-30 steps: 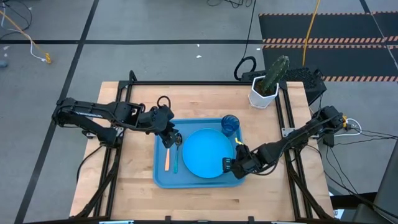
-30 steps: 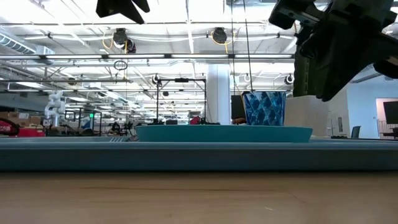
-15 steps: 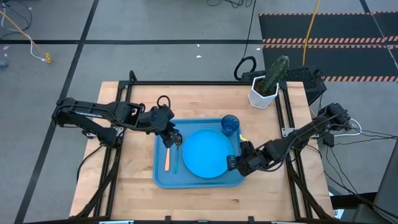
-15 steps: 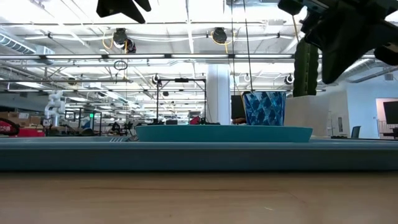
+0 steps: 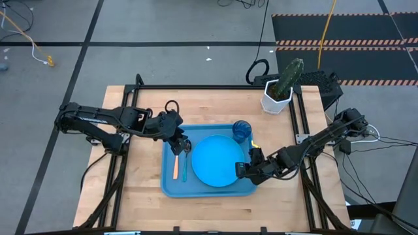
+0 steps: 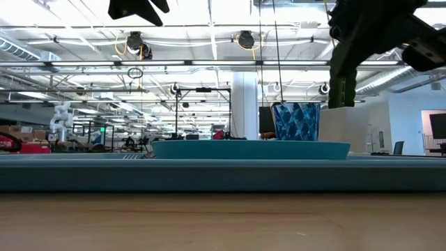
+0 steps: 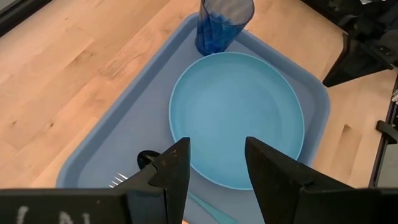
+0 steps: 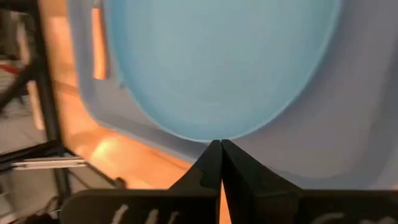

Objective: Pick and place plate/cup/fork/spoon on tray
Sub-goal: Adjust the light blue plate

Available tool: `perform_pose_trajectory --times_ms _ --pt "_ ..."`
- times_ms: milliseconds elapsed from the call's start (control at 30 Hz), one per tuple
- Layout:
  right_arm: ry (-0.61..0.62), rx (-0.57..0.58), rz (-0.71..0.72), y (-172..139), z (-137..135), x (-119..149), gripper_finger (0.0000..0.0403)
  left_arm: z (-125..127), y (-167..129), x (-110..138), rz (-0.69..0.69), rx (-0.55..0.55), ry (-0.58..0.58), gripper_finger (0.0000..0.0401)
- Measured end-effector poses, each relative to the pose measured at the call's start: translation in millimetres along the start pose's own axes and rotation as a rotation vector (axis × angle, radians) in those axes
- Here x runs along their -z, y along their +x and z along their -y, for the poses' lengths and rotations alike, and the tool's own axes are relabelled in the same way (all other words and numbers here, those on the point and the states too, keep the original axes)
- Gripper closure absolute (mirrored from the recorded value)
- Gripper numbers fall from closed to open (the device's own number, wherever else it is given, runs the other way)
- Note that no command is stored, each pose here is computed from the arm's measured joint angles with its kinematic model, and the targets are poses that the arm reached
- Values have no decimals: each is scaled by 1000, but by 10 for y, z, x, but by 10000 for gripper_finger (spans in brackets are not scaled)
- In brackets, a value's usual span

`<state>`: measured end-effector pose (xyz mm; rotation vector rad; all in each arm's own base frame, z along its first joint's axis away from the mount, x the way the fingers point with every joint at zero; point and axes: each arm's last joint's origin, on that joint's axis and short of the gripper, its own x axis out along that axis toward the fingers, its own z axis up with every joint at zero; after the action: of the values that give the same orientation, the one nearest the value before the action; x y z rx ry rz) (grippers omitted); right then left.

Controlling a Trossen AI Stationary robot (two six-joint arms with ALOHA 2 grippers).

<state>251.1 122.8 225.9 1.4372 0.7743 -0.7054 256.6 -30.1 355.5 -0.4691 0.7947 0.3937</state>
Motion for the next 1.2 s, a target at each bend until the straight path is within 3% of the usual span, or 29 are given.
perform_pose_trajectory --times_ms 200,1200 --pt "1 -52 20 8 -58 -30 403 0 1 0 1 -1 -1 245" --pt "-28 -42 37 38 -97 -161 403 4 0 2 2 0 -25 245"
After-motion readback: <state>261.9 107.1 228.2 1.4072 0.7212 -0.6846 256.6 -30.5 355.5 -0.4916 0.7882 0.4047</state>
